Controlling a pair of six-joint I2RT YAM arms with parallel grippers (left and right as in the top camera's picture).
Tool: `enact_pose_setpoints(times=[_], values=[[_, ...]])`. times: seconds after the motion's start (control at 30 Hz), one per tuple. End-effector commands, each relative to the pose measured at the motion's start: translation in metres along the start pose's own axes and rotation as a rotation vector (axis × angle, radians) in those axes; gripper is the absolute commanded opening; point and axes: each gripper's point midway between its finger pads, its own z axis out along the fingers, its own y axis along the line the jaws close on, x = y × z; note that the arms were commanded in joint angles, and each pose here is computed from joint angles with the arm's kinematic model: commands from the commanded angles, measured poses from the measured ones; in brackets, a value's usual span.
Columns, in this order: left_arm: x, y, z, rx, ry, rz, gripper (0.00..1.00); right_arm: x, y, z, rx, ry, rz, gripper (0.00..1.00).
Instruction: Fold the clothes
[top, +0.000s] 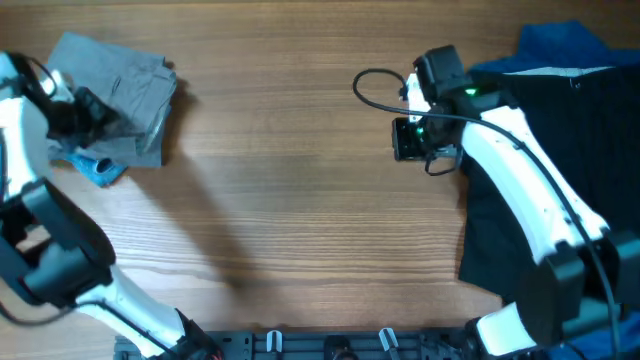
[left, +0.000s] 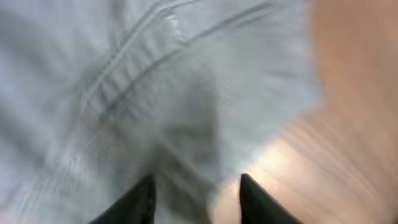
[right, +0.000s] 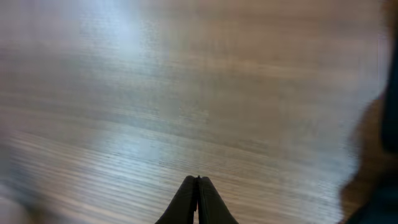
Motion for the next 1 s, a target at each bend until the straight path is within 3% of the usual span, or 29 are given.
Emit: enact_pose_setpoints(times=[0.0, 0.03, 0.23, 0.27, 0.3, 0.4, 0.43, 0.47, 0.5, 0.63, 0.83, 0.97], values=[[-0.001, -0.07, -0.141, 0.093, -0.253, 0.233, 0.6, -0.047, 0.012, -0.081, -0.002, -0.334, -0.063, 0.06], [0.012, -0.079, -0.164, 0.104, -0.282, 0.258, 0.65, -0.052, 0.016, -0.098, -0.008, -0.399, -0.109, 0.07], [0.103, -0.114, -0.267, 0.127, -0.436, 0.539, 0.66, -0.023, 0.014, -0.195, 0.021, -0.638, -0.135, 0.09], [0.114, -0.114, -0.278, 0.122, -0.464, 0.548, 0.73, -0.012, 0.015, -0.211, 0.005, -0.672, -0.119, 0.09], [0.123, -0.113, -0.292, 0.112, -0.504, 0.557, 1.0, 0.001, 0.017, -0.228, -0.015, -0.709, -0.111, 0.1], [0.149, -0.114, -0.326, 0.105, -0.617, 0.587, 1.0, 0.048, 0.017, -0.288, -0.066, -0.879, -0.1, 0.14], [0.154, -0.114, -0.331, 0.107, -0.634, 0.593, 1.0, 0.059, 0.015, -0.303, -0.07, -0.93, -0.1, 0.2], [0.157, -0.114, -0.333, 0.108, -0.64, 0.595, 1.0, 0.07, 0.014, -0.316, -0.079, -0.976, -0.102, 0.45], [0.162, -0.113, -0.334, 0.108, -0.638, 0.594, 1.0, 0.08, 0.014, -0.326, -0.093, -1.012, -0.104, 1.0], [0.164, -0.111, -0.333, 0.106, -0.628, 0.591, 1.0, 0.115, 0.01, -0.342, -0.115, -1.07, -0.114, 1.0], [0.164, -0.111, -0.333, 0.106, -0.626, 0.591, 1.0, 0.137, -0.001, -0.308, -0.075, -0.912, -0.1, 1.0], [0.164, -0.111, -0.333, 0.106, -0.626, 0.591, 1.0, 0.14, -0.002, -0.304, -0.07, -0.891, -0.098, 1.0]])
